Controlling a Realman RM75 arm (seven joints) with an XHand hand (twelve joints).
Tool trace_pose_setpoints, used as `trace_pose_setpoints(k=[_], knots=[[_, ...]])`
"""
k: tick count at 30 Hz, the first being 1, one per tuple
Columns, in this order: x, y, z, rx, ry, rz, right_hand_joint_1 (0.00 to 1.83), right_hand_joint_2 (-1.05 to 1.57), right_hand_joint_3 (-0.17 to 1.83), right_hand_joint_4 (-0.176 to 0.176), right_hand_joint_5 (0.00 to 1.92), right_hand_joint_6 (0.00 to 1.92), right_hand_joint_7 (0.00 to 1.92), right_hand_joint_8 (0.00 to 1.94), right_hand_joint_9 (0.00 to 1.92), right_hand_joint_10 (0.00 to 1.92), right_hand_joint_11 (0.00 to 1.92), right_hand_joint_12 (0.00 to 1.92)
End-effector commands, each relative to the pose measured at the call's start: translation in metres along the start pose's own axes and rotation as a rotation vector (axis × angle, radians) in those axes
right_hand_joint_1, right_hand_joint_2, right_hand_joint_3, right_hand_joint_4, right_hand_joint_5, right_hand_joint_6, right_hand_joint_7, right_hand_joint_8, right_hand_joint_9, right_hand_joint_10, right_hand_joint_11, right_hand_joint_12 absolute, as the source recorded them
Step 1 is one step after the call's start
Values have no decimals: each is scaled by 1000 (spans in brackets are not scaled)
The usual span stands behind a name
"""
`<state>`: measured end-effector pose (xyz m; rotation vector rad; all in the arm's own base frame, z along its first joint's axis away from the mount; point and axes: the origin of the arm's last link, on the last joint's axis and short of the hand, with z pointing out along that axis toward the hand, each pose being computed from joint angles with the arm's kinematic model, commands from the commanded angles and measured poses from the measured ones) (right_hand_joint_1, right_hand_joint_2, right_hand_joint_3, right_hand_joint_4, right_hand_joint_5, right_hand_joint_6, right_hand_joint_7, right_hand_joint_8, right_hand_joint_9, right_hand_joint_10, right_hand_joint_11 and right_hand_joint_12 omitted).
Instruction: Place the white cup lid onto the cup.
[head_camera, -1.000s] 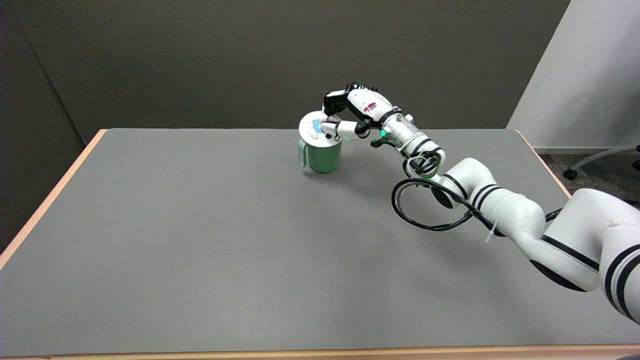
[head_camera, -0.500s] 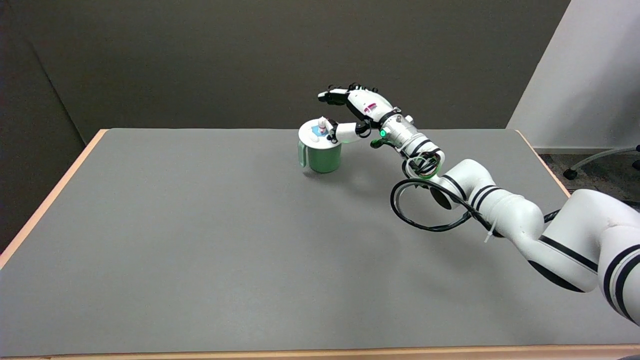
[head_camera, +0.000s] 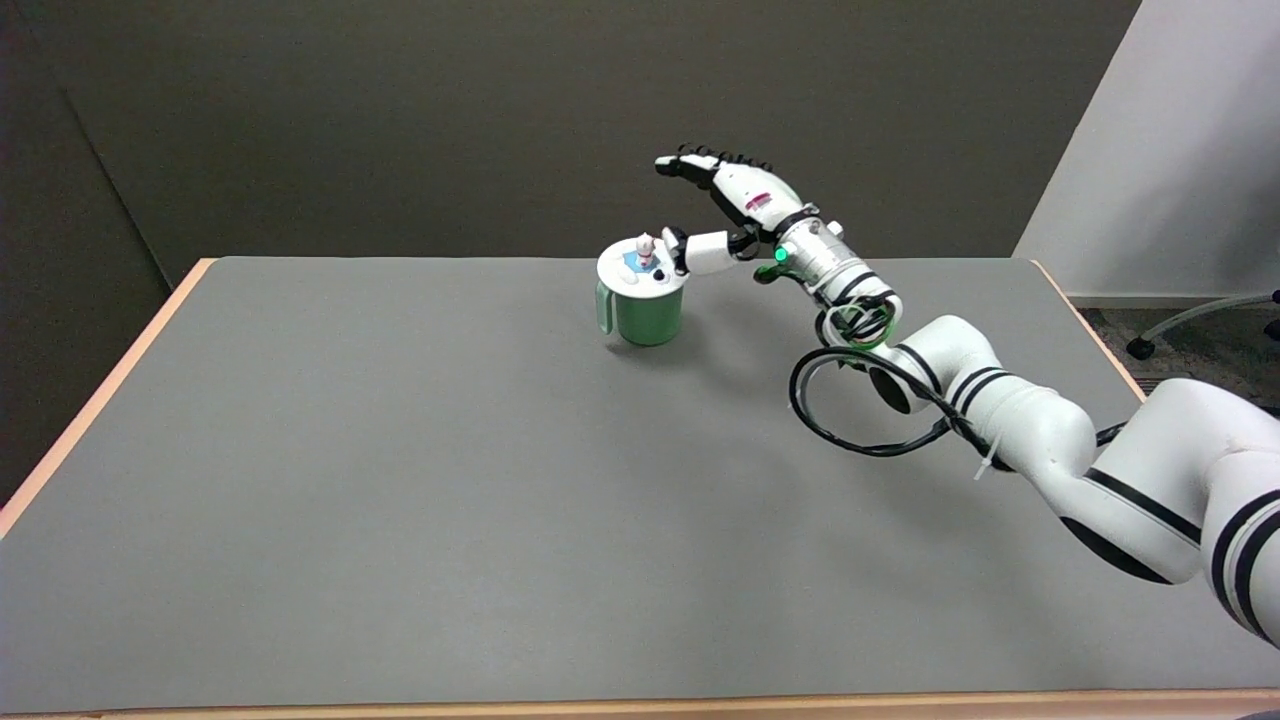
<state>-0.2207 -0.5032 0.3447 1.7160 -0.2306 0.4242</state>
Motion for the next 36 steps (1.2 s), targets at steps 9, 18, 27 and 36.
trace_pose_setpoints(k=[9, 18, 27, 36], knots=[[90, 122, -60, -259, 108, -124, 565, 687, 1092, 67, 482, 217, 408, 131, 381, 145, 457, 281], [109, 188, -123, -459, 144, -140, 563, 684, 1089, 67, 485, 218, 405, 131, 374, 144, 438, 282], [112, 213, -170, -534, 203, -118, 561, 693, 1092, 63, 485, 218, 413, 131, 399, 148, 461, 278], [111, 216, -185, -545, 247, -82, 562, 707, 1088, 67, 508, 219, 438, 135, 424, 150, 489, 275]])
